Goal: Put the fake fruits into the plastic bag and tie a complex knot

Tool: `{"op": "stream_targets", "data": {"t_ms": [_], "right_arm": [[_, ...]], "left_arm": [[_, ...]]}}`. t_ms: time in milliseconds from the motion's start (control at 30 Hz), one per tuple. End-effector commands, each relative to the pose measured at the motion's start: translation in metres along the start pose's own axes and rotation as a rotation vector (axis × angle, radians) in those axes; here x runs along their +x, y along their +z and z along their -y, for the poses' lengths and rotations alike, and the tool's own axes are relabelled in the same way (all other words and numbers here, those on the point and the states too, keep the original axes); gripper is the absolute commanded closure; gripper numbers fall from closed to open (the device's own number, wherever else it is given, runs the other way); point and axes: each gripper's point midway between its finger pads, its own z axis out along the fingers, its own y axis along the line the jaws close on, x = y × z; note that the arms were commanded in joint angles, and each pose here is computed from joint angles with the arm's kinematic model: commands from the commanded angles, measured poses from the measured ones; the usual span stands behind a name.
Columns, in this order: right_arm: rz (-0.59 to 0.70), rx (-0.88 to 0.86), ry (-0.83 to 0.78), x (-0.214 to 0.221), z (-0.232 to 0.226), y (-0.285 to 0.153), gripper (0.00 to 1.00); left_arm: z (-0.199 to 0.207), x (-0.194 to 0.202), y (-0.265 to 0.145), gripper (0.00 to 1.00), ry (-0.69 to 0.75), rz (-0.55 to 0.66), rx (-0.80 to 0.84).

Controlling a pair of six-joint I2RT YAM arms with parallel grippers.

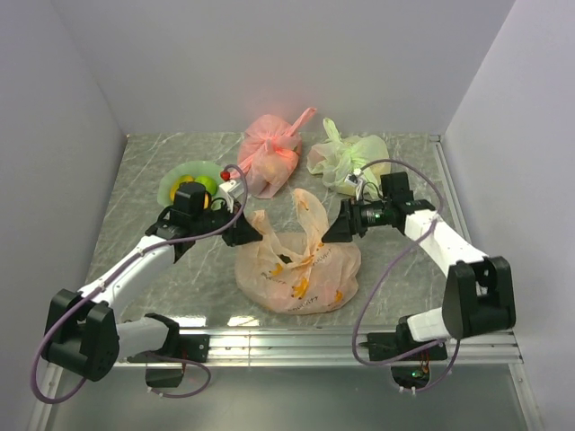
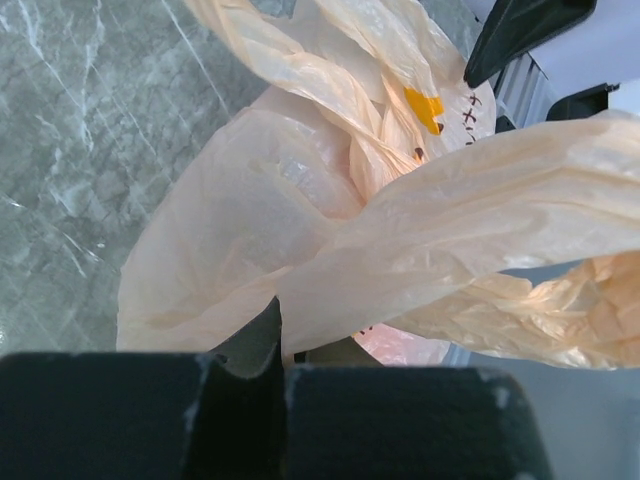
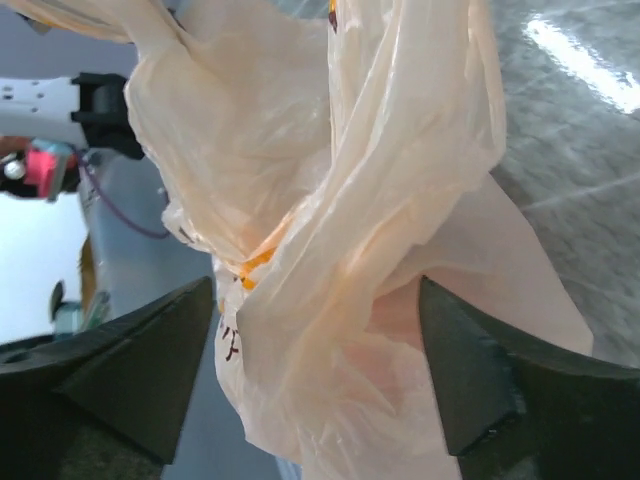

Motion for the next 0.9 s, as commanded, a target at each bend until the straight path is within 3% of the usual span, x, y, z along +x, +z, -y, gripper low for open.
{"op": "stream_targets", "data": {"t_ms": [0, 233, 367, 433, 533, 567, 600, 700, 867], "right_arm": [[-0.037, -0.123, -0.016, -0.006, -0.009, 0.003, 0.04], [-0.09, -0.197, 0.096, 0.008, 0.007, 0.02, 0.02], [-0.07, -0.217, 0.076, 0.005, 0.005, 0.024, 0.02], [-0.058, -0.228, 0.07, -0.002, -0.001, 0.023, 0.13], [-0.052, -0.226, -0.013, -0.012, -0.01, 0.024, 0.65], [-0.082, -0.218, -0.021, -0.008, -0.015, 0.027, 0.89], [-0.102, -0.168, -0.059, -0.006, -0.014, 0.029, 0.97], [-0.174, -0.089, -0.178, 0.0, -0.02, 0.035, 1.0], [-0.176, 0.047, -0.39, -0.001, -0.029, 0.039, 1.0]], "left_arm": [[0.01, -0.014, -0.001, 0.99, 0.06, 0.012, 0.047], [0.014, -0.017, 0.001, 0.99, 0.075, 0.019, 0.09], [0.019, -0.019, 0.003, 1.0, 0.086, 0.019, 0.122], [0.024, -0.018, 0.004, 1.0, 0.11, 0.001, 0.147], [0.036, -0.019, 0.007, 0.99, 0.191, -0.021, 0.181], [0.039, -0.013, 0.008, 1.0, 0.19, -0.052, 0.189], [0.048, -0.016, 0.011, 1.0, 0.278, -0.059, 0.214], [0.063, -0.014, 0.017, 0.99, 0.38, -0.111, 0.24], [0.069, -0.009, 0.029, 0.99, 0.48, -0.21, 0.231]]}}
